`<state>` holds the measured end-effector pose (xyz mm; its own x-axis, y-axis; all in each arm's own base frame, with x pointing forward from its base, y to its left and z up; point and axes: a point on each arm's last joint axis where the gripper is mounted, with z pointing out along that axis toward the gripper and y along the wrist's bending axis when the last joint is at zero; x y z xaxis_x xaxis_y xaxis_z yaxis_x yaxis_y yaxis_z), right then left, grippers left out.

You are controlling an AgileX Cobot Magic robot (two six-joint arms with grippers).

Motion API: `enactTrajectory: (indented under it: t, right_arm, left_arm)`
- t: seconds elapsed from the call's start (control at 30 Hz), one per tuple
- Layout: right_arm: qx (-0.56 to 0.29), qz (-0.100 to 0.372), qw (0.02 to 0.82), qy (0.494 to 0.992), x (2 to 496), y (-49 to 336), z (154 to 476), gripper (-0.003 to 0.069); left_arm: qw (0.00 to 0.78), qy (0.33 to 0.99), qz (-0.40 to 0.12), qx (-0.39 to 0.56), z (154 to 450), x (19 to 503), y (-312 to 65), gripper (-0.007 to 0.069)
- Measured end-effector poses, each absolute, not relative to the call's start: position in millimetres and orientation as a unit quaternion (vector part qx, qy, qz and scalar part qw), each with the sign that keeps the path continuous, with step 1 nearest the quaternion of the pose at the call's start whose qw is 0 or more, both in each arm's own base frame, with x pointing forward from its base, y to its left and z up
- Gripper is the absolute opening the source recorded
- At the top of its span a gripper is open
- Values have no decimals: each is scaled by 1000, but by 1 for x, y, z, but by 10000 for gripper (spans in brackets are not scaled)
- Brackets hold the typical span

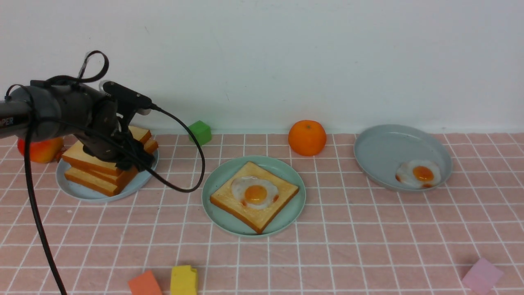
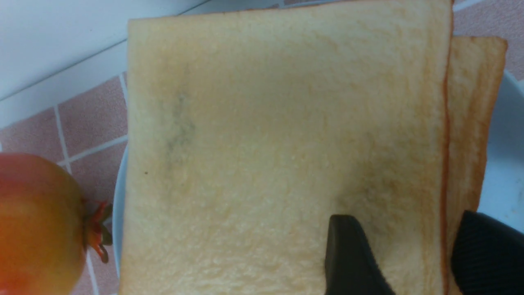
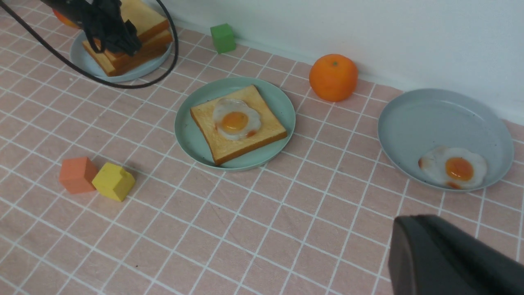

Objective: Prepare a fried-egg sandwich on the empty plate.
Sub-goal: Use the left arm to grab a slice of bread, then use the left arm to place a slice of bread on the fried egg in the middle

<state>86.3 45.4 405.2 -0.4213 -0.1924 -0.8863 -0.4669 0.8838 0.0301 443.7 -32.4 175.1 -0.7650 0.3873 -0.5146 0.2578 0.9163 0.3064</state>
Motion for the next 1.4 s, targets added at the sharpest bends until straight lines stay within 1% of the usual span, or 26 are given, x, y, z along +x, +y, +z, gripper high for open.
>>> enactTrajectory:
  t: [0.1,0.23,0.3,0.43,0.5,0.57,0.63,0.7,0.73,0.77,0.83,0.93,1.17,1.2,1.23,1.27,1.4]
  right_arm:
    - [-198,140,499,832,86,46,405,13]
    - [-198,142,498,832,86,46,405,14]
    - [-198,141,497,833,86,46,405,14]
    - [-198,141,496,833,86,46,405,14]
    - [-198,141,495,834,86,46,404,14]
    - [-198,141,497,833,84,45,405,14]
    - [-199,138,501,831,82,44,405,15]
    - [-198,137,510,826,76,41,407,16]
    - [-198,136,511,825,76,41,407,17]
    - [-198,135,516,822,72,39,408,17]
    - [-198,134,520,820,68,37,409,17]
    - [-199,131,522,819,62,34,409,19]
    - [-205,112,503,832,57,29,404,22]
    - [-205,112,503,832,57,29,404,22]
    - [-205,111,501,833,57,29,404,22]
    - [-205,111,500,834,56,29,404,22]
    - [-206,110,495,837,56,29,403,22]
  left_arm:
    - [292,933,112,176,174,443,-32,272]
    - [289,935,114,174,174,443,-31,160]
    - [289,936,111,166,174,443,-32,133]
    - [289,937,113,160,178,442,-31,123]
    - [287,938,117,154,190,437,-31,115]
    - [296,936,118,151,205,433,-32,90]
    - [322,927,118,151,232,425,-37,49]
    - [361,913,108,158,267,413,-52,30]
    - [360,913,107,160,267,412,-54,30]
    - [380,904,92,172,284,403,-73,30]
    - [386,900,72,191,292,392,-100,30]
    - [364,901,38,233,281,378,-143,30]
    - [313,886,11,342,237,353,-222,30]
    - [313,886,11,342,237,353,-222,30]
    - [308,883,8,355,230,349,-233,30]
    - [305,882,7,359,226,348,-236,30]
    - [303,880,4,366,215,350,-242,30]
